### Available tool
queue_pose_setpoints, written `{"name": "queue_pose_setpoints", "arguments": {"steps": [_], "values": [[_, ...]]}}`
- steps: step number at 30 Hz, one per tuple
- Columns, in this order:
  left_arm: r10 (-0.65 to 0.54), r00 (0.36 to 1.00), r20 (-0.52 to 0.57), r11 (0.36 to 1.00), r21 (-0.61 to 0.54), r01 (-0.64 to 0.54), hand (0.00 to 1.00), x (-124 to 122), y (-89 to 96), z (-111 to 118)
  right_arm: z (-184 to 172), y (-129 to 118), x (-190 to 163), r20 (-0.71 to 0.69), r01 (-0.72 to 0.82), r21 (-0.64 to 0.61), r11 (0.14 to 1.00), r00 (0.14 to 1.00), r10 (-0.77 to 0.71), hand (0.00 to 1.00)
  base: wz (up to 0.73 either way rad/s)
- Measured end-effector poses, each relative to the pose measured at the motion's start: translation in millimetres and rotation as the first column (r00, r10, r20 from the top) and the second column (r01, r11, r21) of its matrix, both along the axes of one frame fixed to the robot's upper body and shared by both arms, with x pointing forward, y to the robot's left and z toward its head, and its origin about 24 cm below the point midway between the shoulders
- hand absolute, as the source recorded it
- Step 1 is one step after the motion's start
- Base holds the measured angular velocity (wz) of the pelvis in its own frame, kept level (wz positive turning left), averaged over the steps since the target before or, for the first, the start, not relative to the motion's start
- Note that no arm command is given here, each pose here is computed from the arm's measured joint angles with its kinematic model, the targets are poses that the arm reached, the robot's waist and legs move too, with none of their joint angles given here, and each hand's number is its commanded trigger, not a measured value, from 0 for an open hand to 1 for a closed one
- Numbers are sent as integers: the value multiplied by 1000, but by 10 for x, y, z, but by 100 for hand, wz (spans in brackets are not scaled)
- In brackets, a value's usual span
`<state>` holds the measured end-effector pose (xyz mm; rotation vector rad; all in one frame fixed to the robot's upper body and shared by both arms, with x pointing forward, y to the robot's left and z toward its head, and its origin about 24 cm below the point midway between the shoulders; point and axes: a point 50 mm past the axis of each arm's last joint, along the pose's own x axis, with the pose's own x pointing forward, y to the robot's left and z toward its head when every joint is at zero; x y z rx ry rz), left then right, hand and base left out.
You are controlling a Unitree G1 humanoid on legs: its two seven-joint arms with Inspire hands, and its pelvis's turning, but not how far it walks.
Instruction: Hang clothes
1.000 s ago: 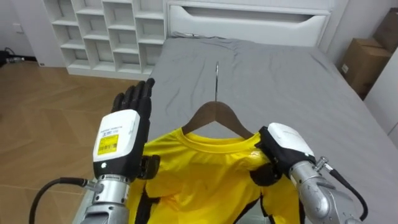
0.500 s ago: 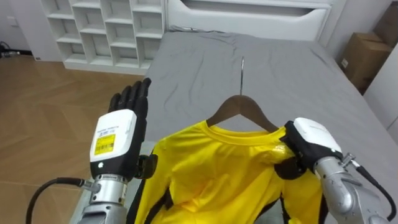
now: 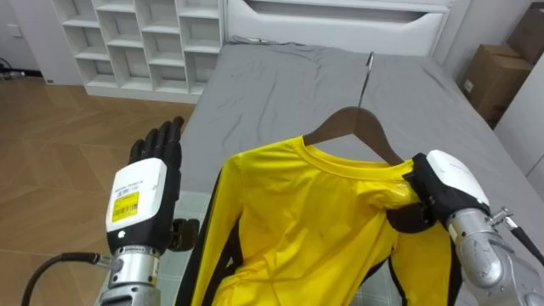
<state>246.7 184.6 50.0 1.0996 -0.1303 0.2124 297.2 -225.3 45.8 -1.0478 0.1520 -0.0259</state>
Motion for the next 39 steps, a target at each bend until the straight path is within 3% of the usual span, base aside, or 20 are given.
{"name": "queue_pose_setpoints", "arguments": {"steps": [10, 15, 20, 25, 33, 39], "values": [[251, 967, 37, 954, -181, -240, 0, -127, 487, -66, 217, -114, 0, 132, 61, -1, 998, 989, -60, 100, 0], [358, 934, 19, 914, -212, -346, 0, -266, 682, -201, 344, -111, -57, 224, 65, 28, 998, 972, -69, 100, 0], [497, 866, -55, 846, -192, -498, 0, -523, 951, -436, 329, -155, -121, 233, 78, 61, 995, 968, -91, 100, -1], [609, 781, -137, 736, -268, -621, 0, -786, 1129, -641, 423, -253, -139, 256, 86, 56, 995, 962, -98, 100, -1], [690, 691, -218, 654, -222, -723, 0, -1053, 1241, -890, 497, -289, -272, 296, 87, 82, 993, 949, -108, 100, 0], [735, 580, -351, 584, -107, -805, 0, -1435, 1292, -1212, 539, -338, -297, 308, 101, 95, 990, 943, -126, 100, 0]]}}
